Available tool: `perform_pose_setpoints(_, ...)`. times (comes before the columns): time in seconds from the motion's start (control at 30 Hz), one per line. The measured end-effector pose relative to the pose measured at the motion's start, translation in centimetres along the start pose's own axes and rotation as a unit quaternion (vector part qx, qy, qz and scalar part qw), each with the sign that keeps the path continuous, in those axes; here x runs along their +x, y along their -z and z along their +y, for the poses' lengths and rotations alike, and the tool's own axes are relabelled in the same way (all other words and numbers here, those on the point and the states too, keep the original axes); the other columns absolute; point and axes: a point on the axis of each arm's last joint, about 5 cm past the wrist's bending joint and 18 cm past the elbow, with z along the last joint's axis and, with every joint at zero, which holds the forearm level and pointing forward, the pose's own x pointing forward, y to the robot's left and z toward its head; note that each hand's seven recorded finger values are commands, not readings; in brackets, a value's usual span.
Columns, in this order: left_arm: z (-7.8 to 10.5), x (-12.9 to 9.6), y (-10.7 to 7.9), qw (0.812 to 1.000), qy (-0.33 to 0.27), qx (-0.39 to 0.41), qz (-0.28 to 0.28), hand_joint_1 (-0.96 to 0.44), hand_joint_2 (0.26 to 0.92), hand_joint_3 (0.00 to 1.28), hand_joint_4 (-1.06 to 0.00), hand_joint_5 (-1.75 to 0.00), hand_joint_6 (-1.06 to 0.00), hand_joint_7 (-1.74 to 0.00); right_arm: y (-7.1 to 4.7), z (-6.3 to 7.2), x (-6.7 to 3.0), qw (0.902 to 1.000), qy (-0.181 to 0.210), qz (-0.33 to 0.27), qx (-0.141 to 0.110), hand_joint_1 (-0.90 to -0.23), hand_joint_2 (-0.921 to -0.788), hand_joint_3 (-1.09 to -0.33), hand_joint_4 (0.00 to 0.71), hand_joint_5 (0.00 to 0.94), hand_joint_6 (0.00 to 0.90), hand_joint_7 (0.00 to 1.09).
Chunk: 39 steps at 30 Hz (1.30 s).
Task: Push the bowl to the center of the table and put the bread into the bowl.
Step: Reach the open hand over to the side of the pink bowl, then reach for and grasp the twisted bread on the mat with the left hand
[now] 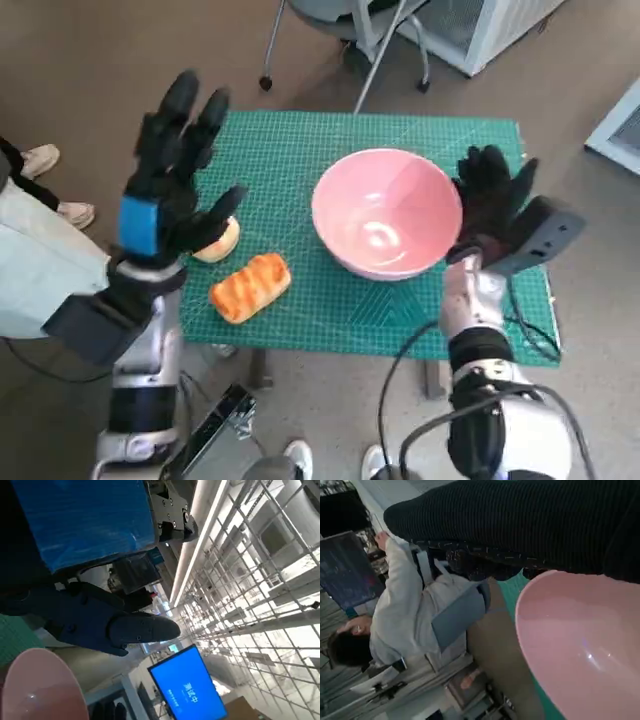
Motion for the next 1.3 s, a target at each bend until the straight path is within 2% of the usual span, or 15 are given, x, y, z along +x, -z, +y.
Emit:
perform_pose_setpoints(0.17,0.6,-1.1,-0.9,0.997,0.022,0.055,0.051,-0.53,0.921,0.26,-0.29,0.0,-0.22,-0.24,-0.4,0.6,0.2,0.9999,-0.011,0.003,0.009,-0.416,-0.921,-0.866,0.24,0.001,0.027,0.83)
perform_pose_setpoints(0.3,1.3,-1.9,-2.2,0.986,0.045,0.118,0.111,-0.51,0.921,0.22,-0.27,0.0,-0.22,-0.23,-0.7,0.7,0.35,0.9998,-0.019,-0.009,-0.001,-0.424,-0.921,-0.87,0.228,0.0,0.02,0.84)
perform_pose_setpoints(0.4,1.7,-2.4,-3.2,0.975,0.056,0.153,0.153,-0.5,0.921,0.18,-0.25,0.0,-0.23,-0.23,-1.1,0.6,0.44,0.9991,-0.027,-0.027,-0.016,-0.434,-0.921,-0.861,0.222,0.0,0.015,0.83)
perform_pose_setpoints(0.53,2.0,-2.9,-4.4,0.957,0.067,0.188,0.209,-0.46,0.921,0.13,-0.25,0.0,-0.25,-0.22,-1.6,0.8,0.5,0.9953,-0.054,-0.067,-0.045,-0.472,-0.921,-0.839,0.244,0.008,0.047,0.76)
perform_pose_setpoints(0.6,1.9,-3.1,-5.0,0.948,0.071,0.205,0.234,-0.45,0.921,0.11,-0.25,0.0,-0.26,-0.22,-2.1,0.9,0.54,0.9904,-0.075,-0.095,-0.067,-0.495,-0.921,-0.834,0.267,0.012,0.067,0.7)
perform_pose_setpoints(0.7,1.6,-3.4,-5.5,0.934,0.078,0.228,0.265,-0.44,0.921,0.08,-0.25,0.0,-0.28,-0.21,-3.0,1.0,0.65,0.978,-0.113,-0.144,-0.1,-0.531,-0.921,-0.812,0.308,0.018,0.107,0.64)
perform_pose_setpoints(0.83,1.1,-3.8,-5.5,0.912,0.094,0.258,0.304,-0.43,0.92,0.05,-0.25,0.0,-0.32,-0.16,-4.4,1.5,0.61,0.9489,-0.175,-0.226,-0.132,-0.565,-0.921,-0.788,0.362,0.036,0.155,0.63)
perform_pose_setpoints(0.97,0.3,-4.2,-4.9,0.896,0.114,0.271,0.332,-0.44,0.92,0.02,-0.26,0.0,-0.35,-0.12,-5.8,1.9,0.35,0.9082,-0.238,-0.306,-0.158,-0.569,-0.921,-0.769,0.379,0.029,0.146,0.66)
perform_pose_setpoints(1.13,-0.7,-4.8,-3.7,0.876,0.142,0.289,0.359,-0.45,0.916,0.0,-0.28,0.0,-0.37,-0.08,-7.2,2.4,-0.12,0.8544,-0.297,-0.392,-0.168,-0.536,-0.921,-0.764,0.377,0.02,0.142,0.67)
perform_pose_setpoints(1.23,-1.3,-5.1,-3.0,0.864,0.155,0.296,0.378,-0.44,0.909,0.0,-0.28,-0.01,-0.37,-0.07,-7.6,2.6,-0.38,0.8325,-0.317,-0.422,-0.168,-0.519,-0.921,-0.766,0.366,0.012,0.152,0.68)
perform_pose_setpoints(1.3,-1.7,-5.3,-2.6,0.856,0.159,0.299,0.39,-0.43,0.903,0.0,-0.29,-0.01,-0.37,-0.06,-7.8,2.6,-0.51,0.8238,-0.323,-0.435,-0.165,-0.512,-0.921,-0.762,0.363,0.01,0.154,0.69)
